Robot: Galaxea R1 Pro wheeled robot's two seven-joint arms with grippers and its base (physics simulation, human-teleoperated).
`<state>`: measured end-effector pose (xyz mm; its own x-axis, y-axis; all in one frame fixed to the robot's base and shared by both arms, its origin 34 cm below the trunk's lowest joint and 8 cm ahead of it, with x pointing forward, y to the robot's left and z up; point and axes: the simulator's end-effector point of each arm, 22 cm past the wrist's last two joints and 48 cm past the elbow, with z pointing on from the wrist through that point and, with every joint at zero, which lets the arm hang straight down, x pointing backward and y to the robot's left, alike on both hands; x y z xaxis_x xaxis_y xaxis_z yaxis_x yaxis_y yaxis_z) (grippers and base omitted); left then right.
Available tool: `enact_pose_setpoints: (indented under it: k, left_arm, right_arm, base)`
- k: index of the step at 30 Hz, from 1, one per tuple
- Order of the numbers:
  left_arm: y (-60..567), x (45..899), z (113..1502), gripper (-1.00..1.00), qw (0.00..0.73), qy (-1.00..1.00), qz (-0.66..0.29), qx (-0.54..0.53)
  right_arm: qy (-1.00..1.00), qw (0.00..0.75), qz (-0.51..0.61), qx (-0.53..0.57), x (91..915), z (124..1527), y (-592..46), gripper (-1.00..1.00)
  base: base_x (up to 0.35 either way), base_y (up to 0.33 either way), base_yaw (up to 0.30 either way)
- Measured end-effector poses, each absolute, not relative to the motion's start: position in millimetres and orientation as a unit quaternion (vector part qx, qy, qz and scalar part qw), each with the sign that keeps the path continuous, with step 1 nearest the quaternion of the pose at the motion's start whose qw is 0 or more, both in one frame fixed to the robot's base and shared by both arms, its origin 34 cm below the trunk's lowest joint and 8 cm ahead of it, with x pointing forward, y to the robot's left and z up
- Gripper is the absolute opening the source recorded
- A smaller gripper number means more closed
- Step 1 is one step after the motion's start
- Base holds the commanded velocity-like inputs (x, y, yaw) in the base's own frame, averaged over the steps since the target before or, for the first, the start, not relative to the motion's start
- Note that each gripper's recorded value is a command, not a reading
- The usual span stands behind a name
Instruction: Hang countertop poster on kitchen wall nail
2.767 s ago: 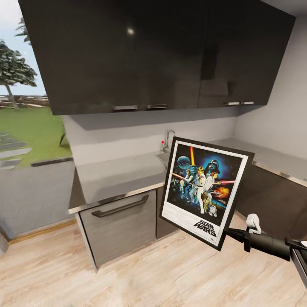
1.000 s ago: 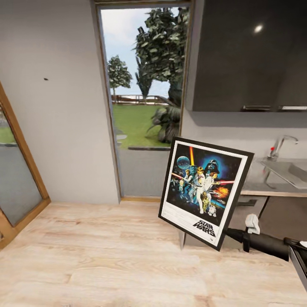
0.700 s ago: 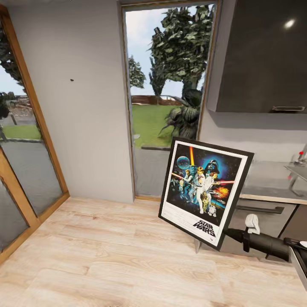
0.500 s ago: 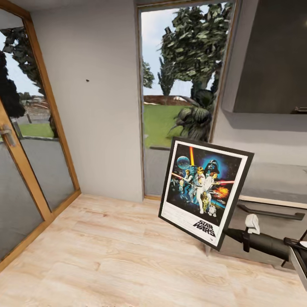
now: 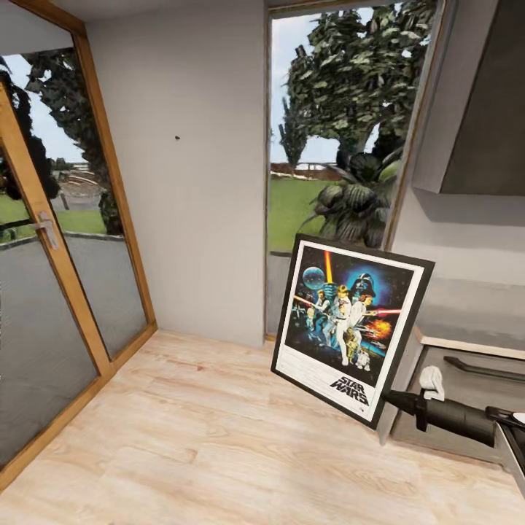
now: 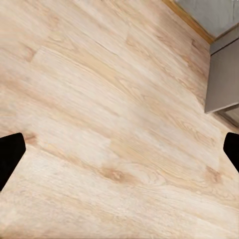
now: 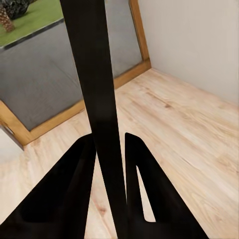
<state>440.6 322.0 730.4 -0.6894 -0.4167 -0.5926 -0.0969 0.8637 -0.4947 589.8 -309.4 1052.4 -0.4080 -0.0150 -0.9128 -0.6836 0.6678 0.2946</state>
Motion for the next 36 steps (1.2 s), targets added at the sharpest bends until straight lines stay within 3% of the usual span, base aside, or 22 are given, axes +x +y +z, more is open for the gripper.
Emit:
enact_pose_setpoints:
  k: [36]
  left_arm:
    - [321.8,440.5,730.5,1.0,0.367,0.893,-0.218,-0.143]
  right_arm:
    - [0.767,0.494,0.339,-0.228,589.7,1052.7,-308.3,-1.0]
  base:
    - [0.161,0.345,0.0]
